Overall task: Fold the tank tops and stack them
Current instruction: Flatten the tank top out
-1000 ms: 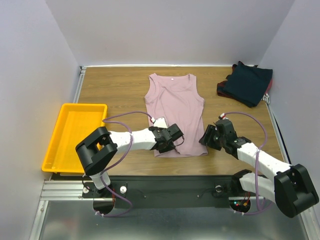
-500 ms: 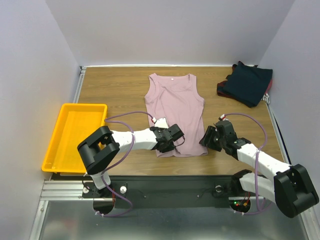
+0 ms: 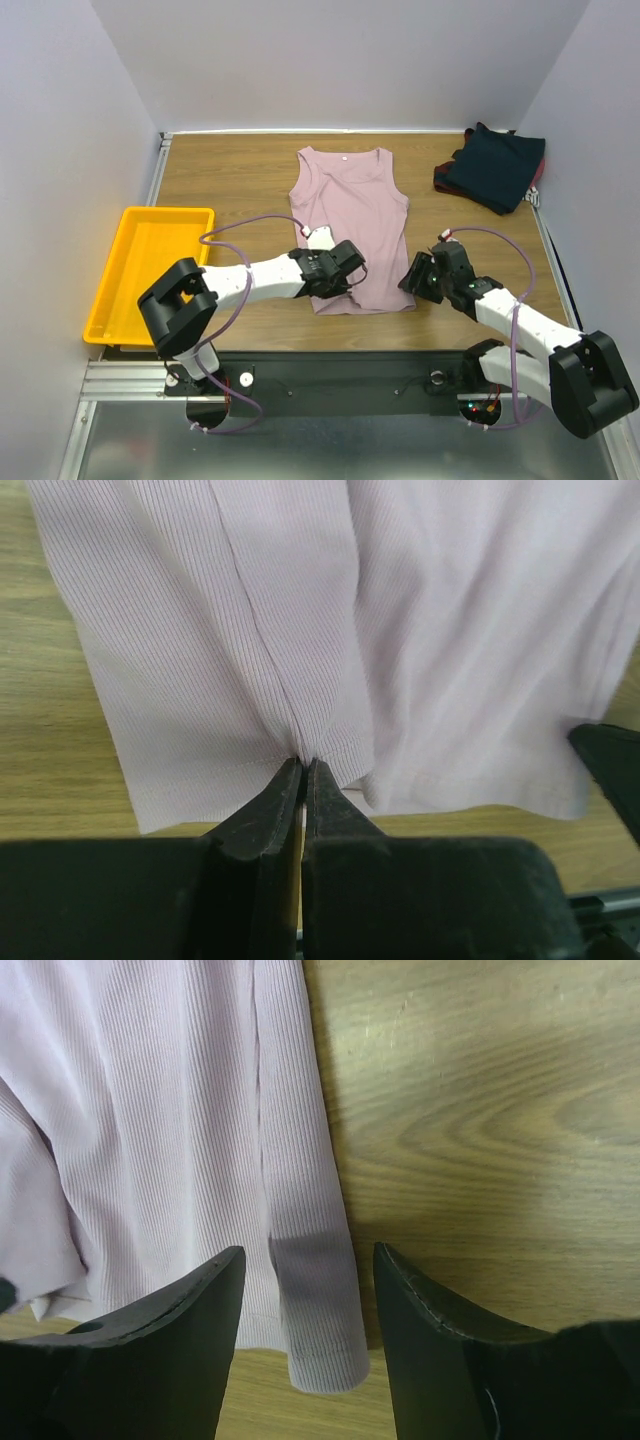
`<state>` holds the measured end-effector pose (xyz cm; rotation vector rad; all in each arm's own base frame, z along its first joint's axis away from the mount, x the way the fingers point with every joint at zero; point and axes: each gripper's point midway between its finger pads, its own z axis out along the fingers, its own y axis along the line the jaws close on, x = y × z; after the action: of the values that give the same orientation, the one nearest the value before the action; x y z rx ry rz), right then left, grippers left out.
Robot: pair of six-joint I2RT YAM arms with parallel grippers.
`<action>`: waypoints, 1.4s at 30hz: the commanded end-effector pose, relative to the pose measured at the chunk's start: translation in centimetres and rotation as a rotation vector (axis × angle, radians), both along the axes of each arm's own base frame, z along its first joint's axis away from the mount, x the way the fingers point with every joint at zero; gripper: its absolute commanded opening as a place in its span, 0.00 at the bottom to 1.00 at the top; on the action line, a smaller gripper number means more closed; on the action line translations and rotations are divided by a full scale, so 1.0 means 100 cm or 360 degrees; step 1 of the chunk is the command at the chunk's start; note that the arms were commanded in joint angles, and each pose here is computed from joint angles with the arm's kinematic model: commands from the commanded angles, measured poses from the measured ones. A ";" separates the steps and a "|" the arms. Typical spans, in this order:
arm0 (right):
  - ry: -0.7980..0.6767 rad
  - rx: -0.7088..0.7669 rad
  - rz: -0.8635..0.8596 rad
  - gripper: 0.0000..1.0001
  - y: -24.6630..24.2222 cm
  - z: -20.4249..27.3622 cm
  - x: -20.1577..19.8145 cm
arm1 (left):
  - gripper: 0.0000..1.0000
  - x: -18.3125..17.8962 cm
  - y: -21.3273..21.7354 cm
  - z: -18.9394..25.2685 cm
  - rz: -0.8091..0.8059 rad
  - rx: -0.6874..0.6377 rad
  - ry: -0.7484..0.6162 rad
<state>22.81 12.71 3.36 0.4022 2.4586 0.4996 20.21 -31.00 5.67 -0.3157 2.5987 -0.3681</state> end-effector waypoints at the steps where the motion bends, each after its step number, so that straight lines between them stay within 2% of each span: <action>1: 0.0009 0.0065 0.0003 0.60 0.006 0.002 -0.005 | 0.00 0.014 0.004 0.033 0.0018 -0.0069 -0.0126; 8: 0.0101 0.0105 -0.0052 0.57 0.004 -0.004 -0.019 | 0.00 0.023 0.026 0.050 0.0090 -0.0143 -0.0195; 15: 0.0059 0.0044 -0.0057 0.54 -0.003 0.022 -0.016 | 0.00 0.027 0.041 0.051 0.0112 -0.0182 -0.0214; 21: -0.0061 -0.0213 0.0004 0.54 0.001 0.062 0.002 | 0.00 0.032 0.044 0.051 0.0101 -0.0225 -0.0236; 25: -0.0043 -0.0431 0.0030 0.53 0.012 0.061 -0.001 | 0.00 0.035 0.047 0.050 0.0097 -0.0249 -0.0245; 27: -0.0004 -0.0575 0.0023 0.44 0.008 0.052 -0.007 | 0.00 0.037 0.055 0.050 0.0111 -0.0248 -0.0253; 28: -0.0004 -0.0576 0.0023 0.44 0.008 0.052 -0.007 | 0.00 0.037 0.055 0.050 0.0111 -0.0248 -0.0253; 31: 0.0020 -0.0653 -0.0001 0.35 0.005 0.047 -0.012 | 0.00 0.038 0.063 0.051 0.0125 -0.0266 -0.0271; 42: 0.0078 -0.0770 0.0041 0.35 0.012 0.028 -0.023 | 0.00 0.038 0.074 0.049 0.0150 -0.0276 -0.0281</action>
<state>19.95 13.81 5.38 0.1497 2.5740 -0.0749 23.79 -23.85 9.93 -0.4551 2.4072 -0.5431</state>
